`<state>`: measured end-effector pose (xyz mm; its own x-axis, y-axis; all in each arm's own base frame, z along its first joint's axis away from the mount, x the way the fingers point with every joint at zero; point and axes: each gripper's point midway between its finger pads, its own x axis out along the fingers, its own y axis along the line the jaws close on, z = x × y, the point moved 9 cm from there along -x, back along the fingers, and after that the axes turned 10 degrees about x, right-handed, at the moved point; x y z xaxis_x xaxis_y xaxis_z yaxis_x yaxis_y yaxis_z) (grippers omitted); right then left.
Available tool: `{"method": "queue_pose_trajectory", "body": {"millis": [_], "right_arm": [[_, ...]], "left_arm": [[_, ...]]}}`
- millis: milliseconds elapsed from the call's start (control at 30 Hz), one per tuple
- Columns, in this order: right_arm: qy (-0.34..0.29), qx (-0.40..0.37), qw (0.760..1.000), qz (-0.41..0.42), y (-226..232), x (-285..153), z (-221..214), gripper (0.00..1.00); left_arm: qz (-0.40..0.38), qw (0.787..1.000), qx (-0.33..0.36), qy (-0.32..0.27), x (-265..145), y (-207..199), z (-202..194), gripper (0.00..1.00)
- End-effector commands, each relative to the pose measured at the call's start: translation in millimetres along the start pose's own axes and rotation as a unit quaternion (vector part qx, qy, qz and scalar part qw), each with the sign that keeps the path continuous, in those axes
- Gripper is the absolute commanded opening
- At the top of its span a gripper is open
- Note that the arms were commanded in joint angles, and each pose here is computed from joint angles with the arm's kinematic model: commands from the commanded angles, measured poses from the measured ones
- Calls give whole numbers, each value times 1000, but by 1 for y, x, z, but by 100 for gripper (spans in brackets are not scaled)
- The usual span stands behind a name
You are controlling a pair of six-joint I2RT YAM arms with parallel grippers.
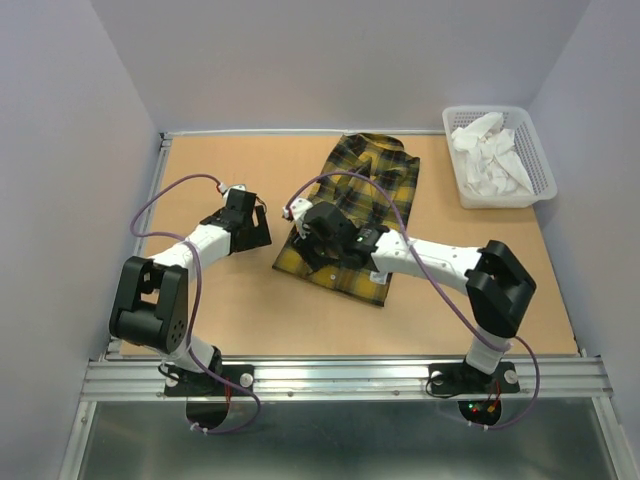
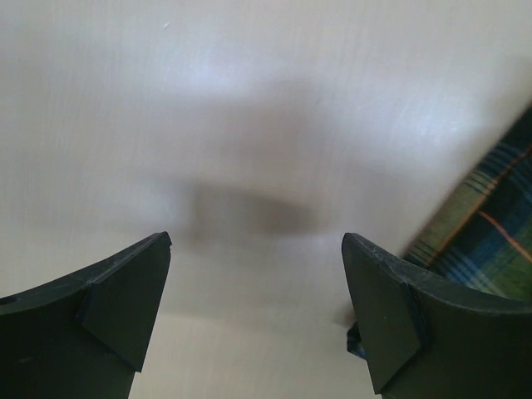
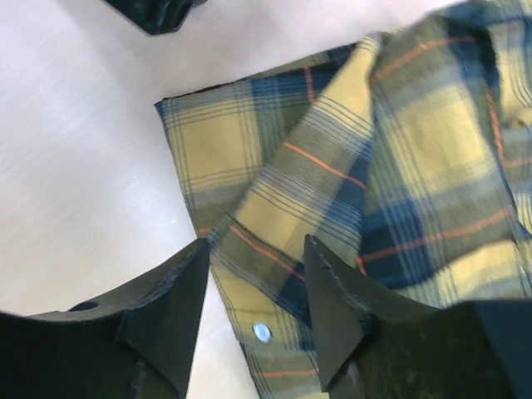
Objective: Fold and stack the long sleeve shirts
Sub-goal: Fold the shirt
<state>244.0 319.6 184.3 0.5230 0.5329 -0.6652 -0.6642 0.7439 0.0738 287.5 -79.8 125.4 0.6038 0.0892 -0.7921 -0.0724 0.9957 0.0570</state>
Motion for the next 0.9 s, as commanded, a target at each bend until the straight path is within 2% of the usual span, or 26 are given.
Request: {"method": "queue_pose_trajectory", "body": {"millis": [0,233,433,600,867], "right_arm": [[-36,-64,997,-20,21,4,25,53],[-6,-110,993,-37,33,28,12,46],[28,-141,986,-82,26,44,-7,42],[32,-152,983,-95,23,46,-8,39],[22,-167,975,-142,15,44,-1,10]], "left_arm": [[13,999,-34,-7,-5,12,15,96],[2,998,-66,-9,-3,26,20,95],[2,997,-74,-10,-3,31,22,95],[0,997,-76,-10,-2,32,22,96],[-1,997,-76,-9,-3,33,22,95]]}}
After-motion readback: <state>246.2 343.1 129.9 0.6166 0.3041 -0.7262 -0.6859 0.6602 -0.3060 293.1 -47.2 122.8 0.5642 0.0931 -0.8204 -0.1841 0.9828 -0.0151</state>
